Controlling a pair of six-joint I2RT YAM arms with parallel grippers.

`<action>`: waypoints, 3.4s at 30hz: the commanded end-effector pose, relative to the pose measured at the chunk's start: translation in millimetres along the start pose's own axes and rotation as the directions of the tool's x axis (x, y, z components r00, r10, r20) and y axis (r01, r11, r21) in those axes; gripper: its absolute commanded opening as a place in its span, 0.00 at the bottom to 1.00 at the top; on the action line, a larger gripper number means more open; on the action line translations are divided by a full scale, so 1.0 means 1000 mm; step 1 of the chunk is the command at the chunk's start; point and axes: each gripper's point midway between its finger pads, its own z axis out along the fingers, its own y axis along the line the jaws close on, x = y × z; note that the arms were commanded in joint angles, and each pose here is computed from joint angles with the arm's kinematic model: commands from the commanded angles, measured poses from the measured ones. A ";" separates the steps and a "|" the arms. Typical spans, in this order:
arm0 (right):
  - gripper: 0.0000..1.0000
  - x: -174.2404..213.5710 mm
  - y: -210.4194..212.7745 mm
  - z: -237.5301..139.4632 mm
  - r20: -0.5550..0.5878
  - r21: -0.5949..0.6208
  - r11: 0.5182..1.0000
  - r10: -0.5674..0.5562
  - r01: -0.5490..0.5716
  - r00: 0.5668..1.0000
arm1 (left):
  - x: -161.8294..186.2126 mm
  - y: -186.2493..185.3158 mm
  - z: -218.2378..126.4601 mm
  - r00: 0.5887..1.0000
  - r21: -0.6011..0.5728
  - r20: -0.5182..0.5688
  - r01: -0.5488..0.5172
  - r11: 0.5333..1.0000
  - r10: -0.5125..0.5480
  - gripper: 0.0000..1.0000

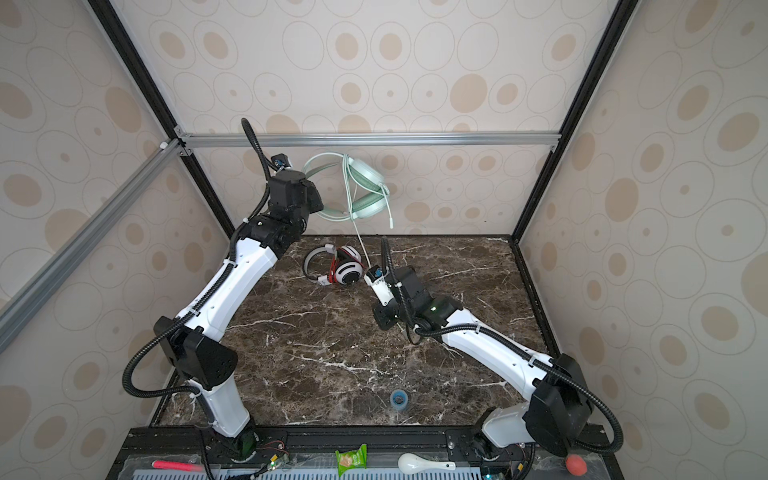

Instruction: Wrap the headphones

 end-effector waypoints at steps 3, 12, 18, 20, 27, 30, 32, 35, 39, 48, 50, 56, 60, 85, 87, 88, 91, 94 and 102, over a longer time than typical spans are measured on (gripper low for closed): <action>0.00 -0.014 0.013 -0.029 -0.004 0.011 0.993 -0.116 0.116 0.993 | -0.027 0.017 0.001 0.992 -0.094 0.124 0.003 0.996 0.009 0.00; 0.00 -0.047 0.004 -0.052 0.003 0.087 0.967 -0.241 0.240 0.971 | 0.015 0.009 -0.003 0.962 -0.159 0.048 -0.258 0.953 0.268 0.00; 0.00 -0.069 -0.008 -0.062 -0.014 0.162 0.939 -0.304 0.302 0.953 | 0.046 -0.006 -0.016 0.914 -0.097 -0.002 -0.403 0.910 0.405 0.00; 0.00 -0.073 -0.010 -0.064 -0.019 0.167 0.937 -0.308 0.307 0.951 | 0.061 -0.013 -0.021 0.897 -0.031 -0.023 -0.441 0.897 0.441 0.00; 0.00 -0.084 -0.023 -0.068 -0.033 0.169 0.953 -0.250 0.252 0.968 | 0.112 -0.027 -0.049 0.833 0.198 -0.072 -0.527 0.827 0.548 0.00; 0.00 -0.089 -0.034 -0.071 -0.045 0.188 0.953 -0.234 0.239 0.971 | 0.127 -0.028 -0.065 0.822 0.285 -0.078 -0.524 0.803 0.564 0.00; 0.00 -0.092 -0.043 -0.072 -0.057 0.195 0.954 -0.221 0.228 0.974 | 0.135 -0.030 -0.077 0.813 0.354 -0.077 -0.518 0.779 0.576 0.00; 0.00 -0.094 -0.056 -0.072 -0.079 0.207 0.954 -0.202 0.215 0.976 | 0.148 -0.038 -0.094 0.794 0.473 -0.084 -0.500 0.726 0.602 0.00; 0.01 -0.092 -0.068 -0.065 -0.115 0.215 0.955 -0.185 0.206 0.976 | 0.162 -0.046 -0.112 0.763 0.575 -0.099 -0.481 0.662 0.639 0.00; 0.02 -0.085 -0.094 -0.052 -0.116 0.230 0.973 -0.001 0.028 0.993 | 0.156 -0.045 -0.133 0.777 0.618 -0.096 -0.443 0.650 0.622 0.00; 0.03 -0.081 -0.100 -0.051 -0.107 0.229 0.973 0.046 -0.020 0.993 | 0.155 -0.046 -0.135 0.784 0.625 -0.096 -0.432 0.651 0.613 0.00; 0.07 -0.076 -0.114 -0.051 -0.069 0.222 0.970 0.119 -0.101 0.991 | 0.148 -0.054 -0.141 0.801 0.652 -0.087 -0.404 0.641 0.593 0.00; 0.09 -0.074 -0.119 -0.051 -0.040 0.206 0.969 0.147 -0.136 0.988 | 0.142 -0.059 -0.144 0.809 0.667 -0.083 -0.389 0.636 0.582 0.00; 0.25 -0.104 -0.111 -0.092 0.392 0.000 0.988 0.143 -0.155 0.909 | 0.031 -0.110 -0.197 0.967 0.802 -0.019 -0.137 0.582 0.254 0.00; 0.31 -0.110 -0.108 -0.097 0.420 -0.018 0.989 0.143 -0.150 0.896 | 0.026 -0.112 -0.197 0.968 0.802 -0.015 -0.138 0.581 0.251 0.00; 0.33 -0.112 -0.108 -0.099 0.430 -0.023 0.989 0.143 -0.147 0.892 | 0.024 -0.113 -0.198 0.968 0.803 -0.012 -0.140 0.579 0.250 0.00; 0.35 -0.116 -0.107 -0.102 0.443 -0.028 0.990 0.139 -0.141 0.886 | 0.020 -0.114 -0.199 0.970 0.804 -0.007 -0.139 0.578 0.243 0.00; 0.36 -0.115 -0.107 -0.103 0.446 -0.034 0.990 0.140 -0.139 0.884 | 0.013 -0.116 -0.201 0.973 0.808 -0.003 -0.135 0.573 0.233 0.00; 0.53 -0.115 -0.105 -0.110 0.491 -0.060 0.989 0.148 -0.136 0.859 | -0.010 -0.122 -0.206 0.974 0.812 0.029 -0.155 0.563 0.227 0.00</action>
